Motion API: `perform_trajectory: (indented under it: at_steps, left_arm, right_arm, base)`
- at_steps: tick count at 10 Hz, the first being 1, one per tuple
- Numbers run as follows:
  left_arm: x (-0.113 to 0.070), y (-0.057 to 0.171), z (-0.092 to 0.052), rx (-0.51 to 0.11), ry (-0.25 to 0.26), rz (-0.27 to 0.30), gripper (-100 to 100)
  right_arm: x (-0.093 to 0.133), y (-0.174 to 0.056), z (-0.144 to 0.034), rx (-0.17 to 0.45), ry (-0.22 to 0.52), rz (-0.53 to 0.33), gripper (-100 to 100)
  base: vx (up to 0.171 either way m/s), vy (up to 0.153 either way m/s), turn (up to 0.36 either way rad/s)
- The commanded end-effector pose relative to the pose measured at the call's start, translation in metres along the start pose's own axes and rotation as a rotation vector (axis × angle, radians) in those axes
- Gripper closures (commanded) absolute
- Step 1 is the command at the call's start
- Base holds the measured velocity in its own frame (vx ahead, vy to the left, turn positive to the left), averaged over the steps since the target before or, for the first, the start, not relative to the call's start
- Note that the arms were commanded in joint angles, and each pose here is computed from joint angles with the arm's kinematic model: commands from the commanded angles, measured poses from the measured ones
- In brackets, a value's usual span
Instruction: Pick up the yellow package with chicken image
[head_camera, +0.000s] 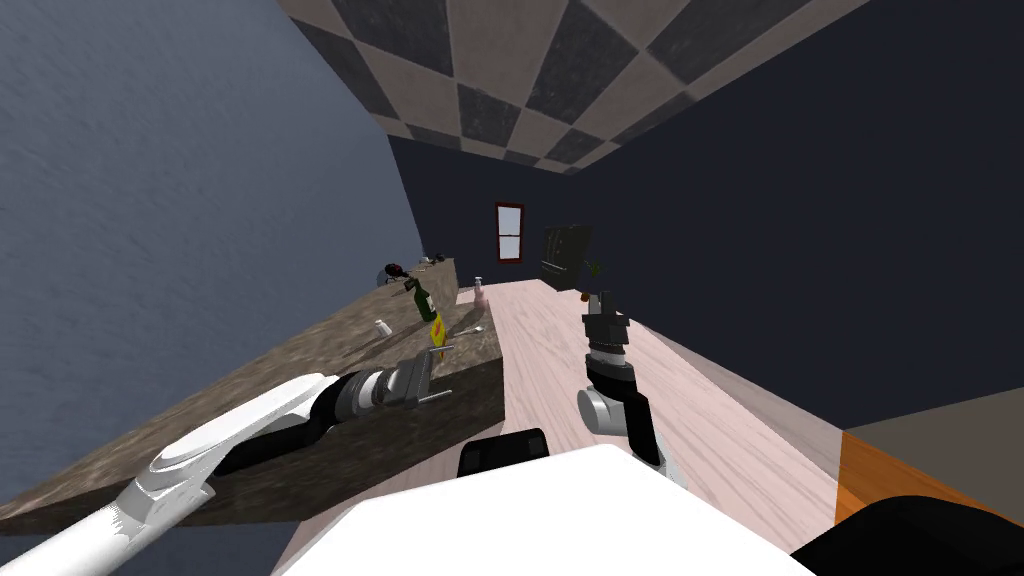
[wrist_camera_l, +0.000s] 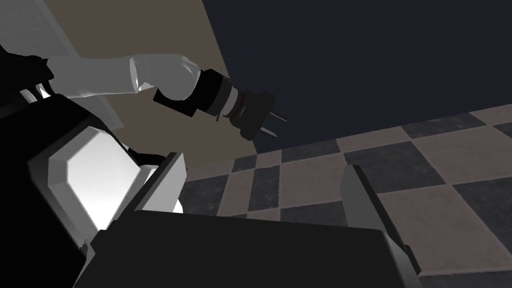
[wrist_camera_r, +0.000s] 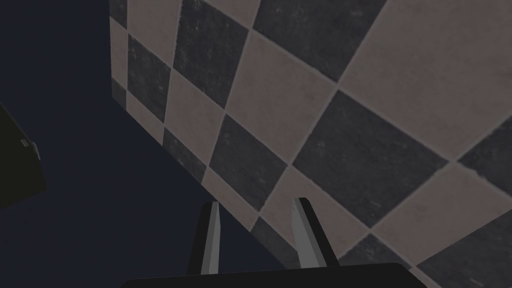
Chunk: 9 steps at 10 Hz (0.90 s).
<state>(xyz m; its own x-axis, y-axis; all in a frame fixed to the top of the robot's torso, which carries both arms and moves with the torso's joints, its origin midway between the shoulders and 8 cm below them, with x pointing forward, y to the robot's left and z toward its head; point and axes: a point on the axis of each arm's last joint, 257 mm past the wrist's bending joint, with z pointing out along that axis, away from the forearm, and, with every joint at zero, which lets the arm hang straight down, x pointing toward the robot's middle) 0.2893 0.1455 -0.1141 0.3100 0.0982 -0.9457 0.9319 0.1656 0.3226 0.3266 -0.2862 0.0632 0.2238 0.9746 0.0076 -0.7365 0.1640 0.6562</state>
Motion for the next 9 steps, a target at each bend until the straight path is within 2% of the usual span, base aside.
perform_trajectory:
  at_steps: [1, 2, 3, 4, 5, 6, 7, 8, 9]
  left_arm:
    - [0.016, -0.01, -0.008, 0.071, 0.071, 0.065, -100]
    - [0.018, -0.01, -0.012, 0.082, 0.092, 0.068, -100]
    - [0.031, -0.016, -0.02, 0.136, 0.143, 0.119, -100]
    - [0.033, -0.016, -0.025, 0.147, 0.166, 0.122, -100]
    - [0.045, -0.021, -0.036, 0.201, 0.218, 0.17, -100]
    - [0.046, -0.021, -0.041, 0.212, 0.239, 0.173, -100]
    - [0.059, -0.025, -0.054, 0.268, 0.295, 0.218, -100]
    - [0.06, -0.025, -0.058, 0.276, 0.312, 0.22, -100]
    - [0.071, -0.027, -0.072, 0.329, 0.364, 0.262, -100]
  right_arm:
    - [0.0, 0.0, 0.0, 0.0, 0.0, 0.0, 0]
    - [0.0, 0.0, 0.0, 0.0, 0.0, 0.0, 0]
    - [0.0, 0.0, 0.0, 0.0, 0.0, 0.0, 0]
    - [0.0, 0.0, 0.0, 0.0, 0.0, 0.0, 0]
    - [0.0, 0.0, 0.0, 0.0, 0.0, 0.0, 0]
    - [0.0, 0.0, 0.0, 0.0, 0.0, 0.0, 0]
    - [0.0, 0.0, 0.0, 0.0, 0.0, 0.0, 0]
    - [0.0, 0.0, 0.0, 0.0, 0.0, 0.0, 0]
    - [0.0, 0.0, 0.0, 0.0, 0.0, 0.0, 0]
  base:
    - [0.003, 0.004, -0.219]
    - [0.002, 0.007, -0.114]
    - [0.004, 0.0, -0.287]
    - [0.002, 0.006, -0.117]
    - [0.006, -0.002, -0.154]
    - [0.005, -0.001, -0.147]
    - [0.007, -0.005, -0.198]
    - [0.006, -0.002, -0.143]
    - [0.01, -0.01, -0.268]
